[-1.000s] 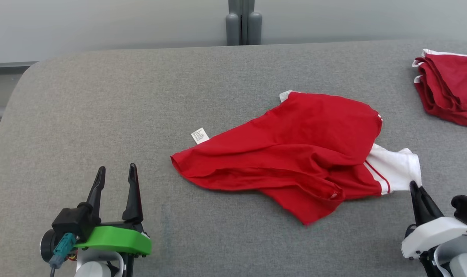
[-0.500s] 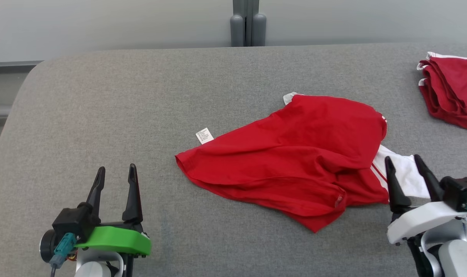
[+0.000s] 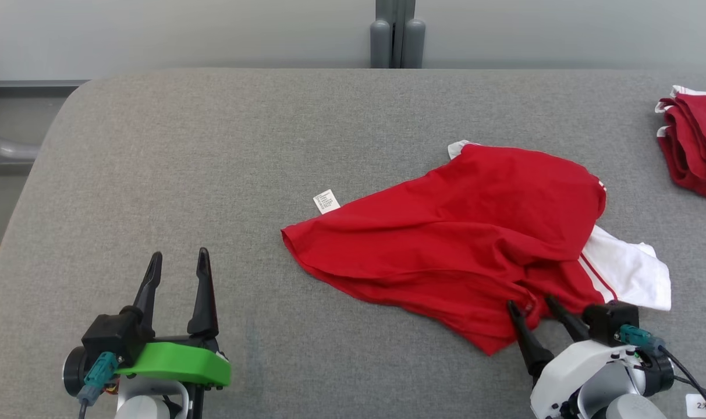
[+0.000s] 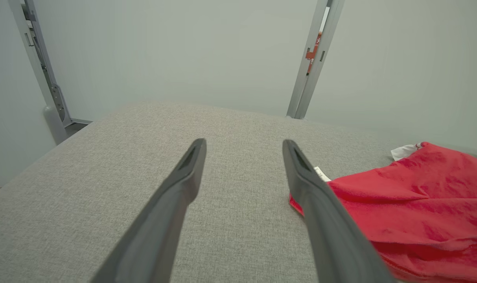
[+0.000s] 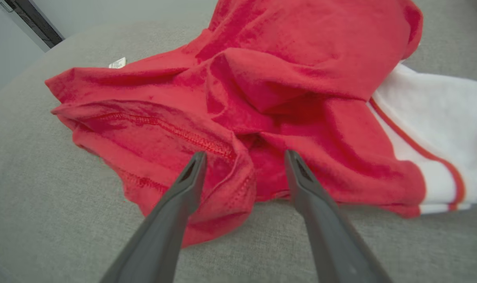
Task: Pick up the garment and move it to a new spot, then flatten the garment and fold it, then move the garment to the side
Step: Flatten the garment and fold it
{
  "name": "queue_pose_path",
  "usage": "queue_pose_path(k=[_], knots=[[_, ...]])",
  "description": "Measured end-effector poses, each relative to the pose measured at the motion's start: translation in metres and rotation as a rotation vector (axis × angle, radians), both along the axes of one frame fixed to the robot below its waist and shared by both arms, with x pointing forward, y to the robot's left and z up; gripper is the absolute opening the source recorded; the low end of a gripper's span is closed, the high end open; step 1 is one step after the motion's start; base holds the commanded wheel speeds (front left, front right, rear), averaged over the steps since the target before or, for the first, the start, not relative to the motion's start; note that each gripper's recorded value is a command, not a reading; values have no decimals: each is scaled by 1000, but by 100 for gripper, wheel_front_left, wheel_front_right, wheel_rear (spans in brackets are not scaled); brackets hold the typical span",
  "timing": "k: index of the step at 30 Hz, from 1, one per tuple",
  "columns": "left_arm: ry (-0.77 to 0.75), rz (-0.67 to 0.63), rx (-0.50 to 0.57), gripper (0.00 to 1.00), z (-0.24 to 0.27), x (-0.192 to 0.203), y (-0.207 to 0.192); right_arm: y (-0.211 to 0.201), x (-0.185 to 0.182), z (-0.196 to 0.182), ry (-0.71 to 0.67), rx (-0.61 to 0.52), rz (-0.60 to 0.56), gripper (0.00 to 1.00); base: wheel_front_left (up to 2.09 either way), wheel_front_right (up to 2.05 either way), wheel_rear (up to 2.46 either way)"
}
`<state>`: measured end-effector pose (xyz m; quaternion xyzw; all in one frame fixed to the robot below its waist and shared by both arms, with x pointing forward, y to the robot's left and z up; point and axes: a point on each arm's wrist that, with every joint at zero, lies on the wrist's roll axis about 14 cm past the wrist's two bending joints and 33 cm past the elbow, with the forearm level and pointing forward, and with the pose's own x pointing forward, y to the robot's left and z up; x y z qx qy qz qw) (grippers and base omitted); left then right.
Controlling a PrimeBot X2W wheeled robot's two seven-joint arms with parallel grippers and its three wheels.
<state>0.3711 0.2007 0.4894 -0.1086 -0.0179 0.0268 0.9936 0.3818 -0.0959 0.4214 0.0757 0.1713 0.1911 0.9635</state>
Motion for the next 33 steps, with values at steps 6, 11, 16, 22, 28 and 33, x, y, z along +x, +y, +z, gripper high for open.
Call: queue_pose_path(k=[6,11,16,22,28,33], knots=[[7,10,1,100,-2,-2,3,15,-3,-7,28,14,44,0,0,0,0],[5,17,-1,100,-1,-3,5,51,8,22,-67,78,119,0,0,0,0],[3,30,1,100,0,-6,9,95,26,66,-194,167,191,0,0,0,0],[-1,55,5,100,2,-10,18,141,48,124,-358,267,268,0,0,0,0],[-1,94,4,100,3,-19,29,174,44,125,-384,280,354,0,0,0,0],[2,129,0,100,3,-28,39,215,-2,78,-227,270,516,0,0,0,0]])
